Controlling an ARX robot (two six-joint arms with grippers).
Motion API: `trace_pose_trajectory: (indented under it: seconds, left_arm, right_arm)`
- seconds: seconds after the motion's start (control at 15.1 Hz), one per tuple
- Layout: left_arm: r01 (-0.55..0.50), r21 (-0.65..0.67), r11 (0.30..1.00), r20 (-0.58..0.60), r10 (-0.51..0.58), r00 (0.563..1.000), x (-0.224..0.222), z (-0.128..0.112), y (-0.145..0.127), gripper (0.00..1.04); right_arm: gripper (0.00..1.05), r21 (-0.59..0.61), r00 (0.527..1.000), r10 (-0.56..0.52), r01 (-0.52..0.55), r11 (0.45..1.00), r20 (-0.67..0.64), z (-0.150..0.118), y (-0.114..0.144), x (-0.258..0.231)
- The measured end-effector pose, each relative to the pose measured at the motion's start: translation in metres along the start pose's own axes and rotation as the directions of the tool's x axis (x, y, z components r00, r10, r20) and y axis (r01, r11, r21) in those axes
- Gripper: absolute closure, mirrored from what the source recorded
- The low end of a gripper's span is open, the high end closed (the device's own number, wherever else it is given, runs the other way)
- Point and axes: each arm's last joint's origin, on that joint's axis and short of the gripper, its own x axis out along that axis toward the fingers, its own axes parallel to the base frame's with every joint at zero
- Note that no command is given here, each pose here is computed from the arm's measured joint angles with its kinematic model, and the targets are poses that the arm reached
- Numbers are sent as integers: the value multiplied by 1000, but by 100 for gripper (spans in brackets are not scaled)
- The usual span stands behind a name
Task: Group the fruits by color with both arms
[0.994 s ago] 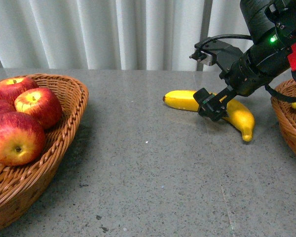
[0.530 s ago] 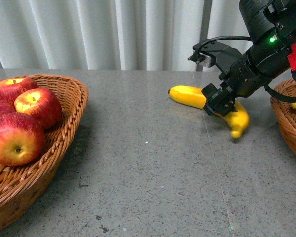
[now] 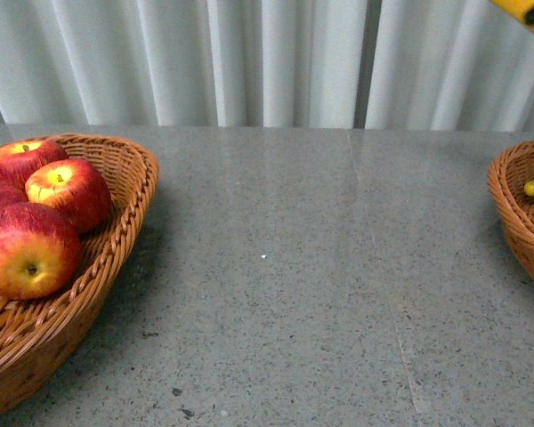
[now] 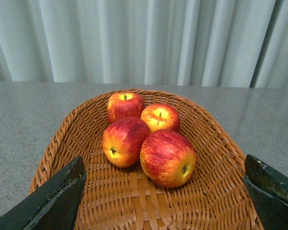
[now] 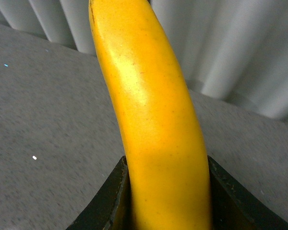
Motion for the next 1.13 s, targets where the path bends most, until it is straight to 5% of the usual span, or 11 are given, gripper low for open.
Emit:
trace_pose_trajectory:
  seconds: [0.6, 0.73, 0.93, 1.13]
  left_arm:
    - [0, 0, 1000, 0, 0, 1000, 0, 0, 0, 7]
    - [0, 0, 1000, 0, 0, 1000, 0, 0, 0, 7]
    - [0, 0, 1000, 0, 0, 1000, 0, 0, 0, 7]
    - [0, 0, 1000, 0, 0, 1000, 0, 0, 0, 7]
  right_arm:
    - [67, 67, 989, -107, 114, 991, -101, -100, -28, -89]
    - [47, 104, 984, -60, 78, 992, -165, -124, -23, -88]
    - [8, 83, 996, -52, 58, 995, -70, -107, -21, -101]
    - [6, 139, 991, -49, 31, 990, 125, -81, -15, -119]
